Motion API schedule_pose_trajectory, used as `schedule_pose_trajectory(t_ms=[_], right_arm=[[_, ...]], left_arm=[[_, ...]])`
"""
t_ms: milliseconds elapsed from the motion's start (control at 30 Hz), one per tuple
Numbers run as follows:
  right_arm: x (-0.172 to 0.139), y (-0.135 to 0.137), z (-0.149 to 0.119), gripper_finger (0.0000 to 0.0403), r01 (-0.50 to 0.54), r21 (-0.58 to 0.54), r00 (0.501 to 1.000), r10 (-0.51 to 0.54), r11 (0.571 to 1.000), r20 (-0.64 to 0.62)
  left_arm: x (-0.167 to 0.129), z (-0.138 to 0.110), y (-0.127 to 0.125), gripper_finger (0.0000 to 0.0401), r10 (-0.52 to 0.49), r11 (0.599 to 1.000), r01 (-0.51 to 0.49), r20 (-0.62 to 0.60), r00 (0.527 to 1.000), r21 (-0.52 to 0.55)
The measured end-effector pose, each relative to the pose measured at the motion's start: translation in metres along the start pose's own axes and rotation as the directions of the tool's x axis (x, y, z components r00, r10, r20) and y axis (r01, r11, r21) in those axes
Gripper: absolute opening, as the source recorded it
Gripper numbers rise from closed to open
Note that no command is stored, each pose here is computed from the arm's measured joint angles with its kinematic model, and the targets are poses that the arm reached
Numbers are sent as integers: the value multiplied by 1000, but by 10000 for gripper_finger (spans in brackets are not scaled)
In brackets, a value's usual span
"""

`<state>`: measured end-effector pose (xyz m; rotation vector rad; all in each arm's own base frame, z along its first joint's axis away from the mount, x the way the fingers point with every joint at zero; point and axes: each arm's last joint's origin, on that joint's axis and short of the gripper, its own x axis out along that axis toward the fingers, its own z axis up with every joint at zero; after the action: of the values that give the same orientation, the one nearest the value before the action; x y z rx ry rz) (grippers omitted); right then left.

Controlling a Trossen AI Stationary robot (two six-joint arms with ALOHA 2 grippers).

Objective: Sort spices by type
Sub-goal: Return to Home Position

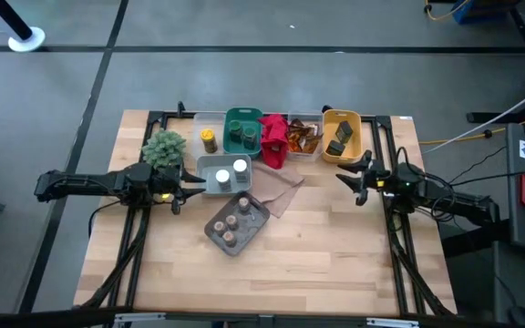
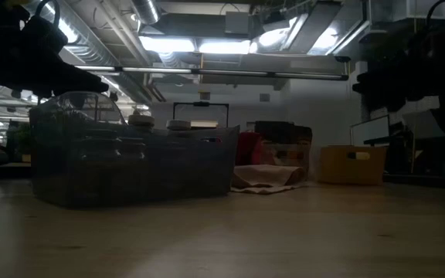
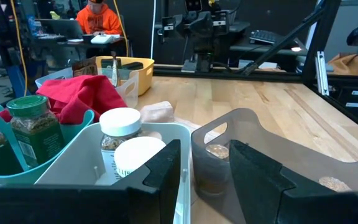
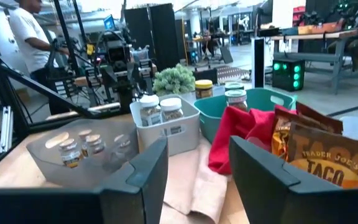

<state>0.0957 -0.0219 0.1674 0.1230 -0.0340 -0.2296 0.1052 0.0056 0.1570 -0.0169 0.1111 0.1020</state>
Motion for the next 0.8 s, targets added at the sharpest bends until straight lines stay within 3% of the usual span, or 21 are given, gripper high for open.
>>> schedule_pose_trajectory(t_ms=[800], right_arm=[[-1, 0, 1, 170, -2, 0, 1000, 2, 1000, 12]], left_arm=[[0, 0, 0, 127, 0, 1000, 0, 0, 1000, 0]])
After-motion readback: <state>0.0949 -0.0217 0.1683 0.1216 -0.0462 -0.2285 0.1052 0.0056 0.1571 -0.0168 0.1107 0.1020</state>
